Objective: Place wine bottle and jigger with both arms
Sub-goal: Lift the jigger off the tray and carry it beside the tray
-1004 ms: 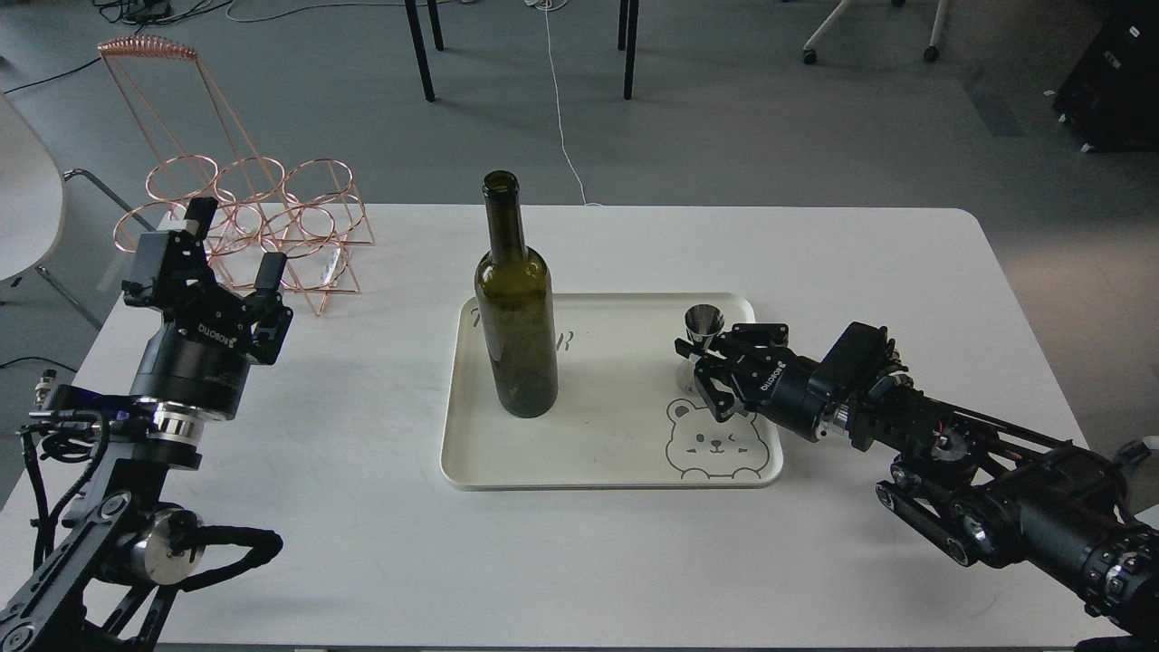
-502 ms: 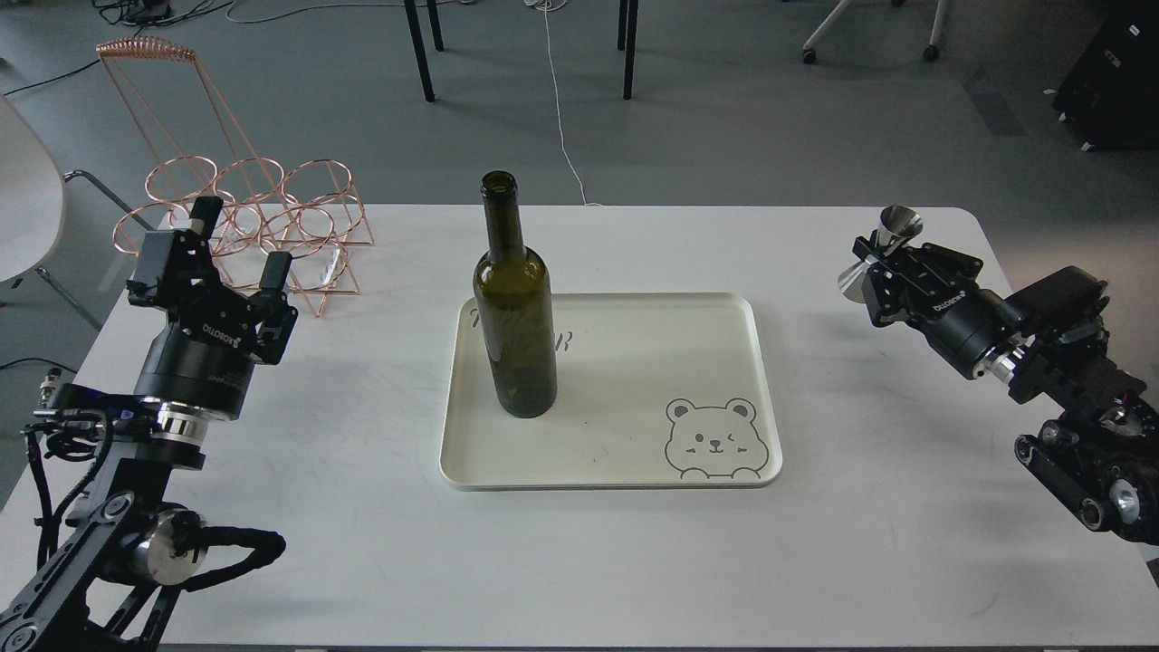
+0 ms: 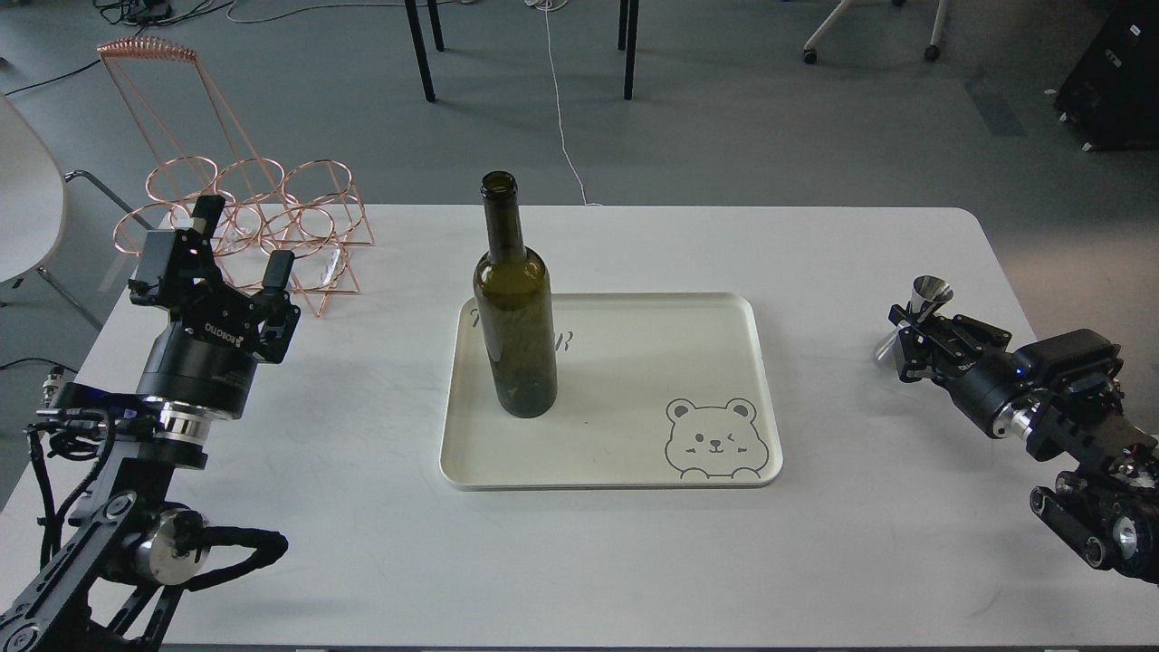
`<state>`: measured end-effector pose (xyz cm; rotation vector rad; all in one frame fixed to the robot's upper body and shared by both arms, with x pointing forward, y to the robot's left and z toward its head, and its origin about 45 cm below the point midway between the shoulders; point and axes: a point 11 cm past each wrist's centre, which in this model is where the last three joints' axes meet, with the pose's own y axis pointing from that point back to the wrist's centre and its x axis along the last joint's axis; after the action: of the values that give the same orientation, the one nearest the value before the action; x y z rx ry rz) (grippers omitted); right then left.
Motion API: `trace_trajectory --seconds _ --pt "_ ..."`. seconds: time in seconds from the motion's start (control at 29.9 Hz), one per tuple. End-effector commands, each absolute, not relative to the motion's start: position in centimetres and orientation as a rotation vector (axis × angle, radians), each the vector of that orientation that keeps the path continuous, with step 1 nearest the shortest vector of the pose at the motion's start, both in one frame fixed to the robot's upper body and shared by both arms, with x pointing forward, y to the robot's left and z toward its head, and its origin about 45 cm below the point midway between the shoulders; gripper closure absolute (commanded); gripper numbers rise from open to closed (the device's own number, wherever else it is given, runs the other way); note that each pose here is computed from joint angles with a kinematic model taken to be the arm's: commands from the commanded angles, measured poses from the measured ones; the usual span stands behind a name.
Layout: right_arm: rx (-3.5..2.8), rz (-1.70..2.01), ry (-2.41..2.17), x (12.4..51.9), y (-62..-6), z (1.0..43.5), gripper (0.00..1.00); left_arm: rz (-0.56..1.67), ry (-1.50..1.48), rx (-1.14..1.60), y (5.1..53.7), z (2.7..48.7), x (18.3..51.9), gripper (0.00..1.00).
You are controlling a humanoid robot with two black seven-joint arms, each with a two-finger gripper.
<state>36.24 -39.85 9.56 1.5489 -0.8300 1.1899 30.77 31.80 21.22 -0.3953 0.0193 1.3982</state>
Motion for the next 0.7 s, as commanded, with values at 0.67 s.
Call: trace_trajectory --seconds 0.67 --pt "1.556 1.195 -0.828 36.29 -39.53 9.56 0.45 1.396 0.016 -0.394 31.85 21.33 30.83 0.02"
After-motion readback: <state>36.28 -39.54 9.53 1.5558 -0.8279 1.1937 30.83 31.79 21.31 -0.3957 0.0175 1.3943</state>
